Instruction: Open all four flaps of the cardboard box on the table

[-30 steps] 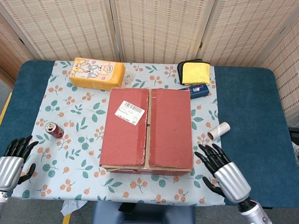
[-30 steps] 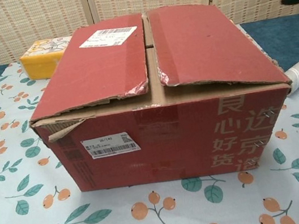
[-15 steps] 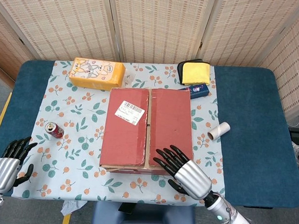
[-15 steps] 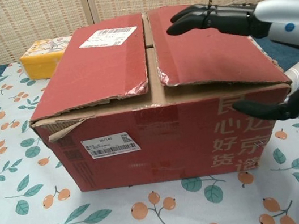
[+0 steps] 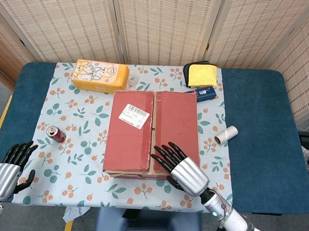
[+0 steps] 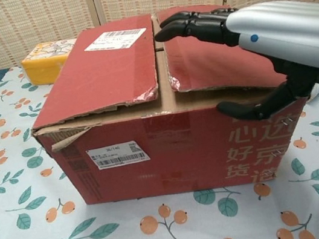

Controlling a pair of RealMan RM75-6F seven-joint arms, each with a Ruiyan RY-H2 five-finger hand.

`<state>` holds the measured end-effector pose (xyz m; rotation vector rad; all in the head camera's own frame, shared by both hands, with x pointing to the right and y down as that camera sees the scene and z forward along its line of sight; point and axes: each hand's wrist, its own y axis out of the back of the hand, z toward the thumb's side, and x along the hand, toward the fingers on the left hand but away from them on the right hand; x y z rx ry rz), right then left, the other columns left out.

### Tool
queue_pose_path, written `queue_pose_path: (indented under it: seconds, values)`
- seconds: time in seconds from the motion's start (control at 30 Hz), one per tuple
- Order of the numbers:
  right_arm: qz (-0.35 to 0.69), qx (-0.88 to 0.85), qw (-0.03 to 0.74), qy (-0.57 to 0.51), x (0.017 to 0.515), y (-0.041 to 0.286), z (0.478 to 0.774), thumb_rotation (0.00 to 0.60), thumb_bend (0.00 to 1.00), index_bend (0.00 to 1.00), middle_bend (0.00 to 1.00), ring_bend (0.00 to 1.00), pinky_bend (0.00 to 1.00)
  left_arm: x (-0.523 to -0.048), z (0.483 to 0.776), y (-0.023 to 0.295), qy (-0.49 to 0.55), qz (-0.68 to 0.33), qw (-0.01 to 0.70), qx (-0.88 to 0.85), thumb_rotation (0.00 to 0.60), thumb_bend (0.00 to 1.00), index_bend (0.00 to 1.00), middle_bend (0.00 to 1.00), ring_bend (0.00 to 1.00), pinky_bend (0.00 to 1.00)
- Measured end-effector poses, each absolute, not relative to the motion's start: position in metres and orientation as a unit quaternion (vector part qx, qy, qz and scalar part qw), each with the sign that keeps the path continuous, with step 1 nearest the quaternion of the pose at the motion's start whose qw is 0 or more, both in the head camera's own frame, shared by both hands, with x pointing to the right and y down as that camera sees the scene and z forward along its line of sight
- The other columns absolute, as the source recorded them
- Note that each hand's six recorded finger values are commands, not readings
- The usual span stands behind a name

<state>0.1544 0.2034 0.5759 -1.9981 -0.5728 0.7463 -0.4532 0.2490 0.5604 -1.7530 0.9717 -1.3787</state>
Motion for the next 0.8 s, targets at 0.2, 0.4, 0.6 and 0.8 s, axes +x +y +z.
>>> queue_pose_path:
  seconds: [0.2, 0.4, 0.6, 0.8]
  values:
    - [0.3, -0.807, 0.45, -0.238, 0.148, 0.198, 0.582, 0.6, 0.44, 0.0, 0.0, 0.0, 0.0, -0.453, 0.558, 0.25, 0.379, -0.526, 0.346, -0.678, 0.6, 0.59, 0.0, 0.07, 0.05, 0.0]
    - [0.29, -0.808, 0.45, -0.244, 0.14, 0.195, 0.58, 0.6, 0.44, 0.0, 0.0, 0.0, 0.0, -0.454, 0.556, 0.251, 0.381, -0.524, 0.343, -0.68, 0.6, 0.59, 0.0, 0.07, 0.05, 0.0]
    - [0.285, -0.808, 0.451, -0.251, 0.138, 0.192, 0.578, 0.6, 0.44, 0.0, 0.0, 0.0, 0.0, -0.454, 0.553, 0.251, 0.386, -0.519, 0.34, -0.683, 0.6, 0.59, 0.0, 0.07, 0.05, 0.0]
    - [0.284, -0.809, 0.448, -0.253, 0.135, 0.188, 0.581, 0.6, 0.44, 0.0, 0.0, 0.0, 0.0, -0.454, 0.553, 0.251, 0.387, -0.518, 0.34, -0.683, 0.6, 0.59, 0.0, 0.07, 0.05, 0.0]
